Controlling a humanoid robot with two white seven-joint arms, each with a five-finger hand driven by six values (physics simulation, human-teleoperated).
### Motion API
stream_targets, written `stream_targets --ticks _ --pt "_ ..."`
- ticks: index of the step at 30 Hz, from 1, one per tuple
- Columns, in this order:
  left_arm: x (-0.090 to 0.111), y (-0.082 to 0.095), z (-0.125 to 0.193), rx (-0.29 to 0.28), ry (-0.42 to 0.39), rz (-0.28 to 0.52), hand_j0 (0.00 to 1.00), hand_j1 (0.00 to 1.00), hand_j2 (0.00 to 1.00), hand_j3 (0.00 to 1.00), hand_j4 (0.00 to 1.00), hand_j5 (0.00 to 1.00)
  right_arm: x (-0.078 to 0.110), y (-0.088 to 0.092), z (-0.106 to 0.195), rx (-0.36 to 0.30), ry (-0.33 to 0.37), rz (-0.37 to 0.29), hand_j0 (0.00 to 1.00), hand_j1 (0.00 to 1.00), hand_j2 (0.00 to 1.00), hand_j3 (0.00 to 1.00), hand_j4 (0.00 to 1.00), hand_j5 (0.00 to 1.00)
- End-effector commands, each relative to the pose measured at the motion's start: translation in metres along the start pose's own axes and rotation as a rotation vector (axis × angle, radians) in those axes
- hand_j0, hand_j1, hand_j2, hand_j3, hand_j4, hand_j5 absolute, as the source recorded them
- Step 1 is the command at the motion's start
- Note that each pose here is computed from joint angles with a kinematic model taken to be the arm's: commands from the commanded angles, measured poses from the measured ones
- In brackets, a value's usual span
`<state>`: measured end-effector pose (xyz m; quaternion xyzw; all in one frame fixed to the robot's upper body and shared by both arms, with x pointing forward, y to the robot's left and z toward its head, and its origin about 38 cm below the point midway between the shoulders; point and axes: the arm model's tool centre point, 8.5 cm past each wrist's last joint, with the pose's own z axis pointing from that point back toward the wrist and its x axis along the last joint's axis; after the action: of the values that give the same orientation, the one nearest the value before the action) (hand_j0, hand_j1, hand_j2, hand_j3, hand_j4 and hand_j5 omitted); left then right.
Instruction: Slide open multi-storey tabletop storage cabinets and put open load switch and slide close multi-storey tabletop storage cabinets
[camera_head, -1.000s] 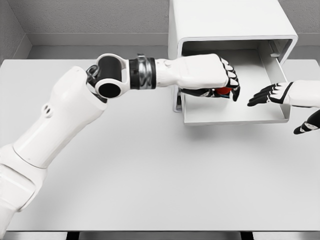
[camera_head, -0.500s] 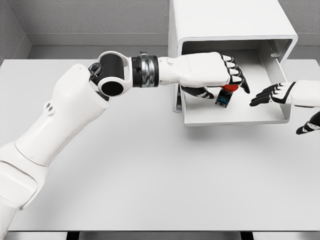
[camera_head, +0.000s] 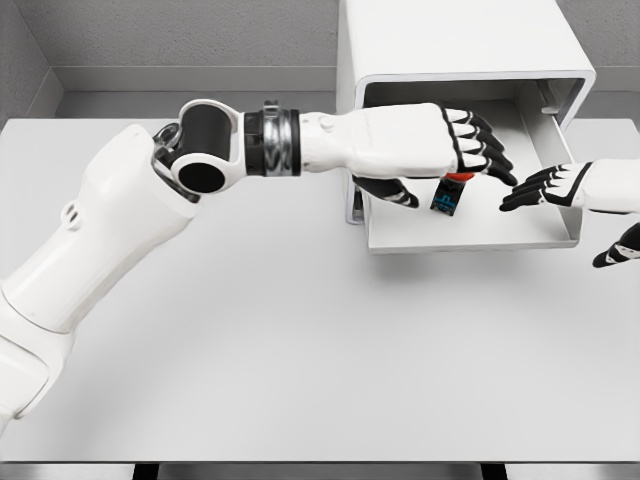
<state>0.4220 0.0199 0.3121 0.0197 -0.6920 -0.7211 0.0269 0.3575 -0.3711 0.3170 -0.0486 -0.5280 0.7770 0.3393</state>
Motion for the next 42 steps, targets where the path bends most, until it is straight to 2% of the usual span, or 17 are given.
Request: stream_targets --ticks 1,3,5,6,7,9,13,16,17,25,31,35,36,42 --pt "0.003 0.004 0.006 0.010 -0.008 0.001 0.93 0.93 0.93 0.93 0.93 0.93 0.000 -0.001 -0.001 -0.006 -0.003 -0.006 1.00 1.00 1.00 1.00 1.00 1.00" --pt "0.016 0.018 0.013 0.030 -0.048 -0.025 0.93 0.93 0.93 0.93 0.93 0.93 0.000 0.000 -0.002 -0.005 -0.005 -0.008 1.00 1.00 1.00 1.00 1.00 1.00" --pt "0.035 0.035 0.033 0.060 -0.104 -0.032 0.99 0.99 0.99 0.99 0.99 0.99 0.000 0.000 -0.002 -0.005 -0.005 -0.008 1.00 1.00 1.00 1.00 1.00 1.00" --pt "0.043 0.044 0.051 0.060 -0.122 -0.036 1.00 1.00 1.00 1.00 1.00 1.00 0.000 0.000 -0.002 -0.006 -0.005 -0.007 1.00 1.00 1.00 1.00 1.00 1.00" --pt "0.047 0.042 0.060 0.033 -0.132 -0.025 1.00 1.00 1.00 1.00 1.00 1.00 0.000 -0.001 -0.001 -0.007 -0.005 -0.004 1.00 1.00 1.00 1.00 1.00 1.00" --pt "0.044 0.041 0.082 0.010 -0.102 -0.005 1.00 1.00 1.00 1.00 1.00 1.00 0.001 -0.001 -0.002 -0.007 -0.006 -0.004 1.00 1.00 1.00 1.00 1.00 1.00" --pt "0.026 0.032 0.153 -0.080 0.064 0.030 1.00 1.00 1.00 1.00 1.00 1.00 0.002 -0.002 -0.002 -0.007 -0.008 -0.001 1.00 1.00 1.00 1.00 1.00 1.00" --pt "0.024 -0.002 0.206 -0.168 0.190 0.109 1.00 1.00 1.00 1.00 1.00 1.00 0.001 0.002 -0.004 -0.001 -0.013 -0.009 1.00 1.00 1.00 1.00 1.00 1.00" --pt "0.024 -0.005 0.219 -0.187 0.220 0.118 1.00 1.00 1.00 1.00 1.00 1.00 0.001 0.004 -0.004 0.000 -0.014 -0.016 1.00 1.00 1.00 1.00 1.00 1.00" --pt "0.026 -0.021 0.234 -0.221 0.255 0.157 1.00 1.00 1.00 1.00 1.00 1.00 0.004 0.003 -0.019 -0.027 -0.056 -0.018 1.00 1.00 1.00 1.00 1.00 1.00" --pt "0.026 -0.022 0.234 -0.221 0.255 0.159 1.00 1.00 1.00 1.00 1.00 1.00 0.006 0.006 -0.039 -0.016 -0.089 0.003 1.00 1.00 1.00 1.00 1.00 1.00" --pt "0.026 -0.023 0.234 -0.223 0.256 0.164 1.00 1.00 1.00 1.00 1.00 1.00 0.002 0.009 -0.044 0.026 -0.051 0.073 1.00 1.00 1.00 1.00 1.00 1.00" --pt "0.027 -0.030 0.236 -0.227 0.260 0.180 1.00 1.00 1.00 1.00 1.00 1.00 0.002 0.009 -0.043 0.031 -0.046 0.082 1.00 1.00 1.00 1.00 1.00 1.00" --pt "0.027 -0.030 0.236 -0.225 0.259 0.180 1.00 1.00 1.00 1.00 1.00 1.00 -0.003 0.012 -0.042 0.048 -0.023 0.094 1.00 1.00 1.00 1.00 1.00 1.00"
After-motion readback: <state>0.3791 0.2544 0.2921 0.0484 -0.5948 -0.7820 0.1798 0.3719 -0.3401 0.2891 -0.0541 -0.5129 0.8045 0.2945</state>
